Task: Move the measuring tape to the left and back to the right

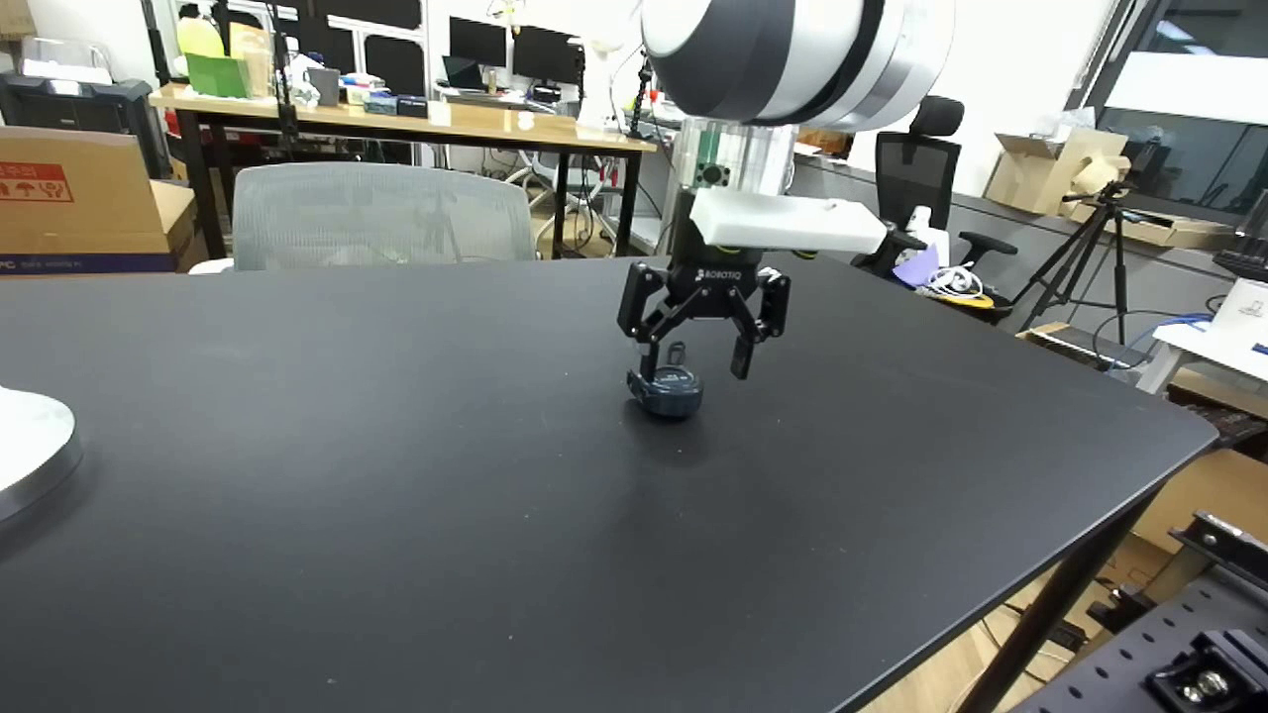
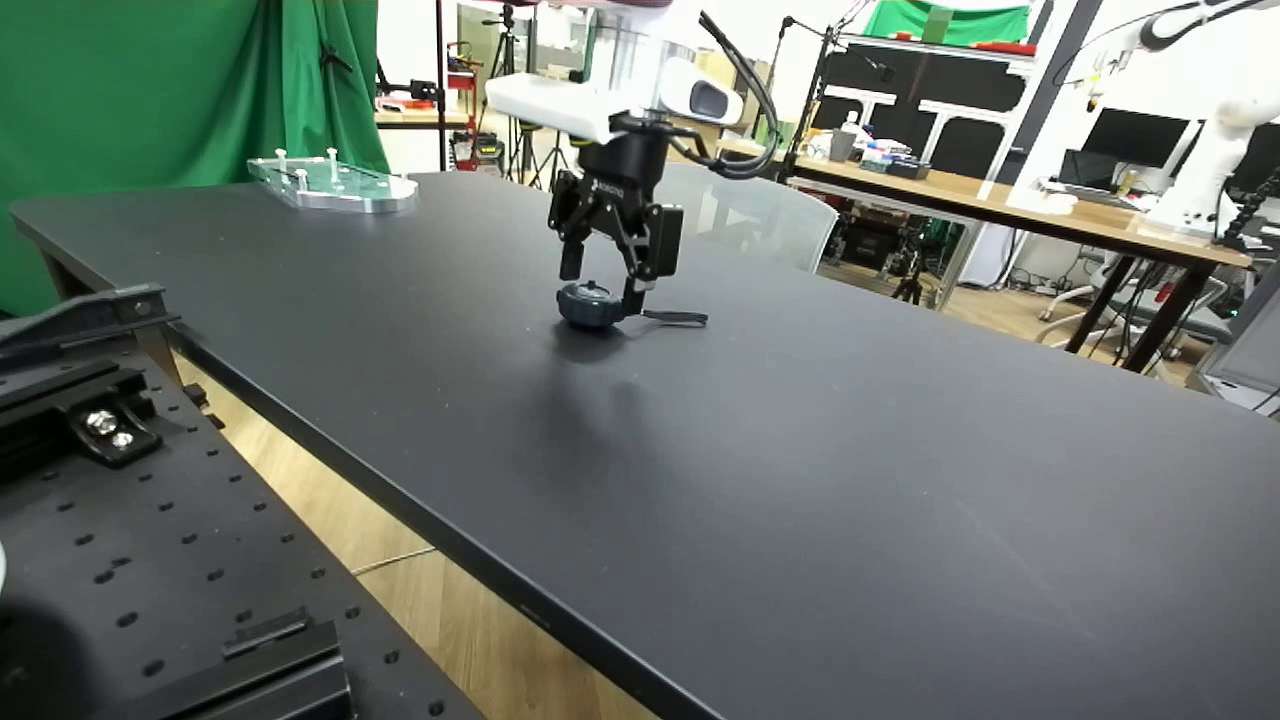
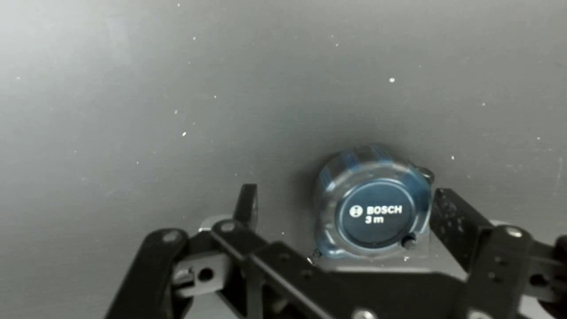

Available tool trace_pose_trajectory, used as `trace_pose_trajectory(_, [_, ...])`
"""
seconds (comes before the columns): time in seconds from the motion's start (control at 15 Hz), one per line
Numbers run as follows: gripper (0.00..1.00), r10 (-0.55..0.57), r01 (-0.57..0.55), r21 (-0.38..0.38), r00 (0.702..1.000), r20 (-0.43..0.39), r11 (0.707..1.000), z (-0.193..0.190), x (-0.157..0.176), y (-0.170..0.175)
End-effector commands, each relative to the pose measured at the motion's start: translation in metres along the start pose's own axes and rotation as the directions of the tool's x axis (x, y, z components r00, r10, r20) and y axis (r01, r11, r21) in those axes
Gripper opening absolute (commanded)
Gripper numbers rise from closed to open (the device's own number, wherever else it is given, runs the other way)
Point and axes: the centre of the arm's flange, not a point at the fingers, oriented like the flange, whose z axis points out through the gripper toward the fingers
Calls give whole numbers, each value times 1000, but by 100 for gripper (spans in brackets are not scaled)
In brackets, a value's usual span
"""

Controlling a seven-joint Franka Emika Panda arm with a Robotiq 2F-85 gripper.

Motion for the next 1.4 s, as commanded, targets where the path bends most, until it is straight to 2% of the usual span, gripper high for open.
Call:
trace_pose_trajectory(0.0, [100,20,-20,-13,999,27,1000,7,7,4])
trace_pose_trajectory(0.47, [100,-14,15,-36,999,33,999,10,10,-10])
trace_pose_trajectory(0.53, [75,-17,18,-40,999,30,999,9,11,-11])
trace_pose_trajectory(0.6, [74,-23,25,-43,999,29,999,9,11,-11])
trace_pose_trajectory(0.93, [39,-33,34,-40,999,21,999,1,15,-13])
trace_pose_trajectory(1.27, [33,-22,22,-40,1000,-7,999,-13,22,-8])
trace_pose_trajectory(1.33, [26,-19,18,-40,1000,-17,999,-18,26,-6])
